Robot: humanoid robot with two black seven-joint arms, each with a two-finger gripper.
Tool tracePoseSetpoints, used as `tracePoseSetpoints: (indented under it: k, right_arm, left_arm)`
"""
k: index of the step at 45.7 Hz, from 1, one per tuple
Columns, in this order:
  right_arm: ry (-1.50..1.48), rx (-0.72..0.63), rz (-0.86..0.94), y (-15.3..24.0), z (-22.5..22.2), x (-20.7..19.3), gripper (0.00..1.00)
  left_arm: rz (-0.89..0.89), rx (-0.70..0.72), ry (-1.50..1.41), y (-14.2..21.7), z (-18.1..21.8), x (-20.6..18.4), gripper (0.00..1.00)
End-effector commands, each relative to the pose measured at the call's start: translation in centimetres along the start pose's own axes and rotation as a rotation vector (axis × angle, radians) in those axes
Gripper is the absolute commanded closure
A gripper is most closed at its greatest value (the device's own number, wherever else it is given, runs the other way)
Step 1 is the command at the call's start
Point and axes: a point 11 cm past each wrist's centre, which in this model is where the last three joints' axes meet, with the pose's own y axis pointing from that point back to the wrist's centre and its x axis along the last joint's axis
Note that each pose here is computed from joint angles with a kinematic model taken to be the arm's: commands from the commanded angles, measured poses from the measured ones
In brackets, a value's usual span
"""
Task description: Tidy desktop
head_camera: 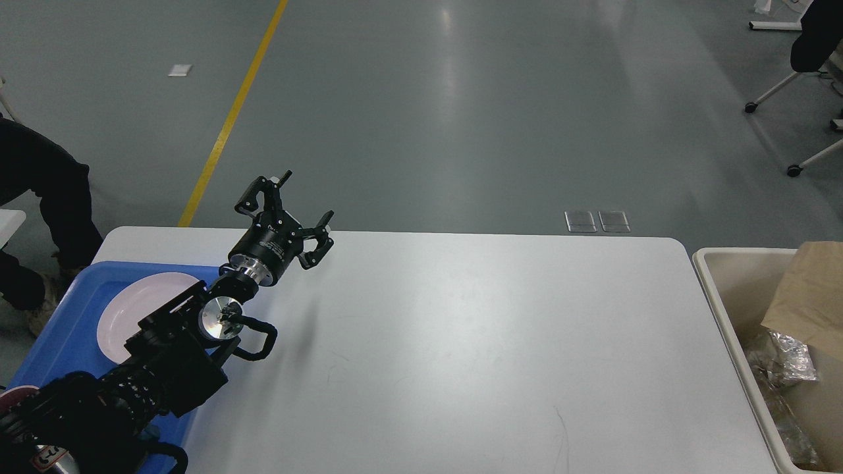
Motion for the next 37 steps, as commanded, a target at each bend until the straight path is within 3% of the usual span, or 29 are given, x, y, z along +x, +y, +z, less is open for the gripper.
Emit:
tracePoseSetpoints:
  k: [1, 15, 21, 28, 37]
  right_arm:
    - [-0.059, 0.007, -0.002, -0.5, 0.3, -1.7, 0.26]
    - [-0.077, 0.013, -0.034, -0.7, 0.2, -3.3, 0.17]
    - [-0.081, 0.020, -0.023, -0.7, -0.1, -2.8, 0.00]
    - [-0.081, 0.044, -0.006, -0.9, -1.3, -1.9, 0.00]
    - [-0.105, 0.111, 0.084, -0.5, -4.1, 2.9, 0.00]
  left_arm:
    - [0.000, 0.000, 0.000, 0.0, 0.0, 0.0, 0.03]
    - [0.000, 0.000, 0.000, 0.0, 0.0, 0.0, 0.03]
    - [0.000, 0.000, 0.000, 0.0, 0.0, 0.0, 0.03]
    - [0.000, 0.000, 0.000, 0.0, 0.0, 0.0, 0.03]
    - [0.000, 0.000, 0.000, 0.0, 0.0, 0.0, 0.03]
